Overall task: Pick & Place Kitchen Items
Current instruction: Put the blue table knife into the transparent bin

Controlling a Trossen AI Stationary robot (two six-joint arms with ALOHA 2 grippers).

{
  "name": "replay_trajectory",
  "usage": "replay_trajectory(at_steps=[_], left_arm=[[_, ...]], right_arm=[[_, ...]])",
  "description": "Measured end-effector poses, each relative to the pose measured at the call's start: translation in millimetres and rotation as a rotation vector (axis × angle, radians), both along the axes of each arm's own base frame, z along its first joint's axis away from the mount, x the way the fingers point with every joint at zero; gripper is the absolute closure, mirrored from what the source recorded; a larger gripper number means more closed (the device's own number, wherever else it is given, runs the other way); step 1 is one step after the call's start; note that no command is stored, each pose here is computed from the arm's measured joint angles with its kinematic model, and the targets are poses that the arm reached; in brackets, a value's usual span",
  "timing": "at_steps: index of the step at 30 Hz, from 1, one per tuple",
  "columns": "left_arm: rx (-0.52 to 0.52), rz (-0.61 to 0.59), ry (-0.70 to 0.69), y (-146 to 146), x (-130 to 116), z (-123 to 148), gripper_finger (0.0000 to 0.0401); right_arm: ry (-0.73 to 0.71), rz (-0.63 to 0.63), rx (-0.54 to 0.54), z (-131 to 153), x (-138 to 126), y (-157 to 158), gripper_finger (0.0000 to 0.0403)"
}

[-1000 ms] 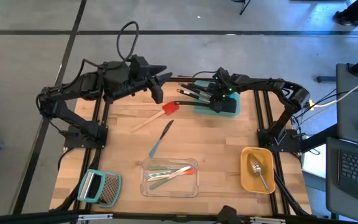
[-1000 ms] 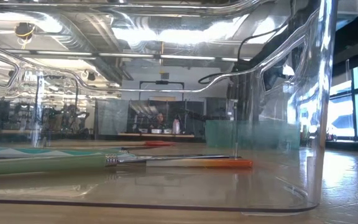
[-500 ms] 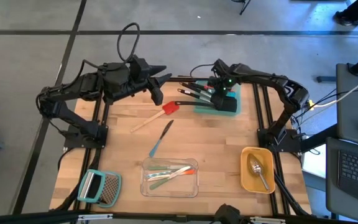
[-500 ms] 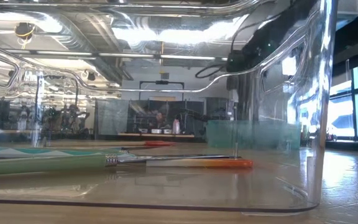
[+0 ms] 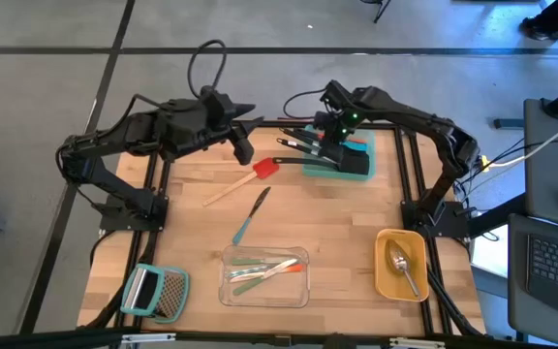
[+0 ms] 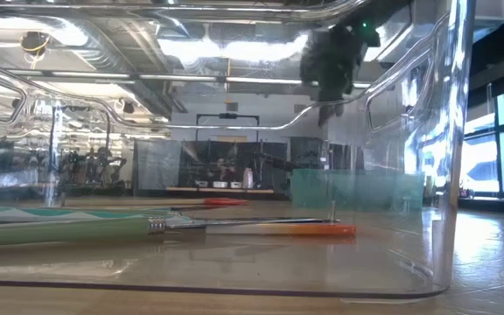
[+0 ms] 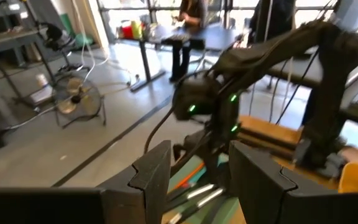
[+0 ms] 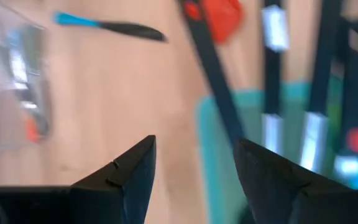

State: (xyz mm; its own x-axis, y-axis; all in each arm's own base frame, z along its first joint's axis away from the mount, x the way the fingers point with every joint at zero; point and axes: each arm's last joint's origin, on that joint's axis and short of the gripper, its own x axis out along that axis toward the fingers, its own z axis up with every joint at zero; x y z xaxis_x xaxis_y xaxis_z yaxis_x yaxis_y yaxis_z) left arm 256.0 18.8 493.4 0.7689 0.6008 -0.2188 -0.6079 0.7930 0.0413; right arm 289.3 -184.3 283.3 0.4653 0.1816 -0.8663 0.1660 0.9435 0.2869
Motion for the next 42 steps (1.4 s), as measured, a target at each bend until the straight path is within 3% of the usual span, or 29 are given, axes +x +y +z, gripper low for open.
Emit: replay_trajectory(at_steps=[7, 13, 22, 28, 32, 38, 42], left_arm=[[-0.039, 0.032, 0.110, 3, 0, -14, 0.0244], [-0.097, 0.069, 0.221, 4, 14, -39, 0.0244], [-0.339, 0.130, 0.384, 13, 32, -130, 0.0244], [-0.546, 0.162, 0.473, 6, 27, -204, 0.0259], [-0.657, 0.113, 0.425, 1, 31, -250, 0.0290], [-0.767, 0.100, 0.319, 6, 31, -294, 0.0382], [-0.825, 0.071, 0.279, 9, 35, -312, 0.0399]], right_arm=[[-0.082, 0.103, 0.105, 7, 17, 26, 0.0186], [-0.103, 0.206, 0.092, 8, 31, 52, 0.0185], [-0.232, 0.377, -0.021, 13, 56, 88, 0.0185], [-0.171, 0.355, -0.116, 11, 60, 102, 0.0185], [-0.154, 0.316, -0.102, 11, 60, 102, 0.0185], [-0.126, 0.219, -0.041, 9, 60, 103, 0.0192], [-0.091, 0.179, -0.005, 3, 59, 105, 0.0231]])
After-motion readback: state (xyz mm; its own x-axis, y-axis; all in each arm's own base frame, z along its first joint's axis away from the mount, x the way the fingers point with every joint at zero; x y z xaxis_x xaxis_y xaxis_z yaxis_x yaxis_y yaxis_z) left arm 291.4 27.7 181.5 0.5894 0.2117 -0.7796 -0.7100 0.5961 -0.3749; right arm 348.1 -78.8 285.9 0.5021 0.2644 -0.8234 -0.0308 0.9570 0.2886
